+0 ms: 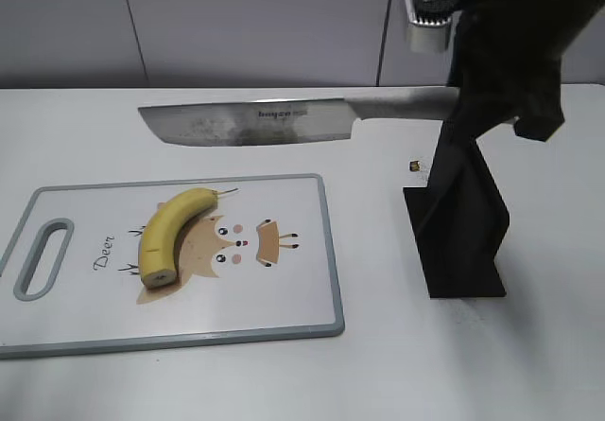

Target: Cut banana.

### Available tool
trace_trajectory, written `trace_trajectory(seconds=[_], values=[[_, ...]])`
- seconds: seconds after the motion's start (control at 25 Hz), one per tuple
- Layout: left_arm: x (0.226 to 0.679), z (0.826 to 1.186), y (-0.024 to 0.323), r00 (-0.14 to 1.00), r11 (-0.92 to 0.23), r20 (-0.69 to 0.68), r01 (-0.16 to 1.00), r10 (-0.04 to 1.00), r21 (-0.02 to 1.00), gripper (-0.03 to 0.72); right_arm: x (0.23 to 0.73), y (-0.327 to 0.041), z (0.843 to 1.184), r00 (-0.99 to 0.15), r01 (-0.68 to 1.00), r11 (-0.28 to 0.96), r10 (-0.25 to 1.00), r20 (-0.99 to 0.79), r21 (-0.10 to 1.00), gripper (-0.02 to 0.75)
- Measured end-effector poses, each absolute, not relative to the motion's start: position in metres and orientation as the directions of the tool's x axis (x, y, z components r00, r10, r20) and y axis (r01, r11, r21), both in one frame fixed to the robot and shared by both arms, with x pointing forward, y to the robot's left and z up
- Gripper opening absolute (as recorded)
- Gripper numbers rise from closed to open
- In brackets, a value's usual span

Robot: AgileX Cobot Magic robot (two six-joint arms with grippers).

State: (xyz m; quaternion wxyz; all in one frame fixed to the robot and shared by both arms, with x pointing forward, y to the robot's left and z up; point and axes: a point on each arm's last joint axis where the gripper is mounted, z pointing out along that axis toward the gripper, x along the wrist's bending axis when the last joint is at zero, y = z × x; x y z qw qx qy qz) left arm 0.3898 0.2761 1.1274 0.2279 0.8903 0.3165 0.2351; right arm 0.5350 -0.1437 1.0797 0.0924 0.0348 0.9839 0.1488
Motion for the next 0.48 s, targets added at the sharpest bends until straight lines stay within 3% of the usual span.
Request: trace_trajectory(seconds=[0.32,0.48], values=[[0.463,1.132,0.262,0.834,-0.758,0.193,0.341,0.517,0.556,0.569,0.567,-0.094,1.058,-0.986,-0.133,0.946,-0.096,-0.135,0.294,0.160],[0.480,1.115,0.248,0.892,-0.789,0.125,0.309,0.434,0.531,0.569,0.569,-0.062,1.043,-0.981,-0.184,0.930,-0.153,-0.120,0.318,0.160]])
